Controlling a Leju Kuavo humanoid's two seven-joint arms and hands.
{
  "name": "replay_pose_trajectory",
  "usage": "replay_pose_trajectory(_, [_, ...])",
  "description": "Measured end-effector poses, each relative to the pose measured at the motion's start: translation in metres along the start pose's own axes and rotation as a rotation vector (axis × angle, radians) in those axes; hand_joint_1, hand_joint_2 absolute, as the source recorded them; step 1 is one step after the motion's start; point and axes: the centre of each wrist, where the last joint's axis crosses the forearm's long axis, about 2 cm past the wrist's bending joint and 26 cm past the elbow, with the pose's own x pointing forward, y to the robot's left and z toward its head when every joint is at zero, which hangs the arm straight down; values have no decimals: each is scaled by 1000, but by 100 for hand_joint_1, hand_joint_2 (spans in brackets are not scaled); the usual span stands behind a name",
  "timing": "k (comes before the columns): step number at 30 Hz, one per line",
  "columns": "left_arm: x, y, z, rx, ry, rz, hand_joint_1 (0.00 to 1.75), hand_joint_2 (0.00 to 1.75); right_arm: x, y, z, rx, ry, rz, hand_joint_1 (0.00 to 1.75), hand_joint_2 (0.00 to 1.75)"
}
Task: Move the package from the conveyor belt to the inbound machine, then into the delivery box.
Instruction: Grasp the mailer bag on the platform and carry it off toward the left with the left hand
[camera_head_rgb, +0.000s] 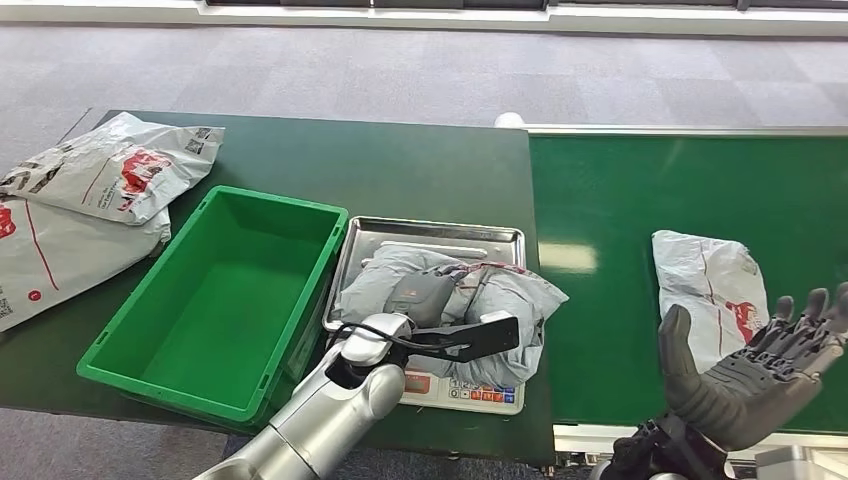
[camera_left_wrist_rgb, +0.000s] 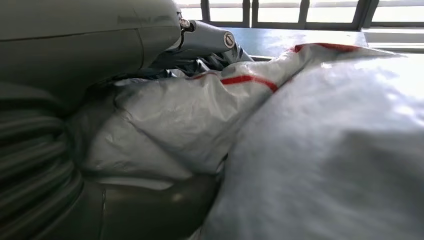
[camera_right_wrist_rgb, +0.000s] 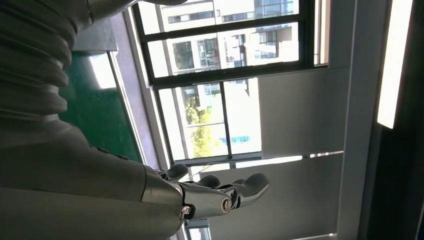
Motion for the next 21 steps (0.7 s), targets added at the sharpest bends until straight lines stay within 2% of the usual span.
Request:
replay_pose_trajectory(8, [-23,14,-7,-17,151,0,175,175,4,6,4,21,4,-9,0,175])
replay_pose_trajectory(14, [-32,22,-6,21,203,58,175,175,5,7,5,23,5,-3,0,175])
replay_pose_trajectory(18, [-37,38,4,99,161,206,175,175,7,6,10,39,5,26,0,175])
replay_pose_trajectory(21, [-47,65,21,236,83,373,175,175,9,5,14,44,19,38,0,175])
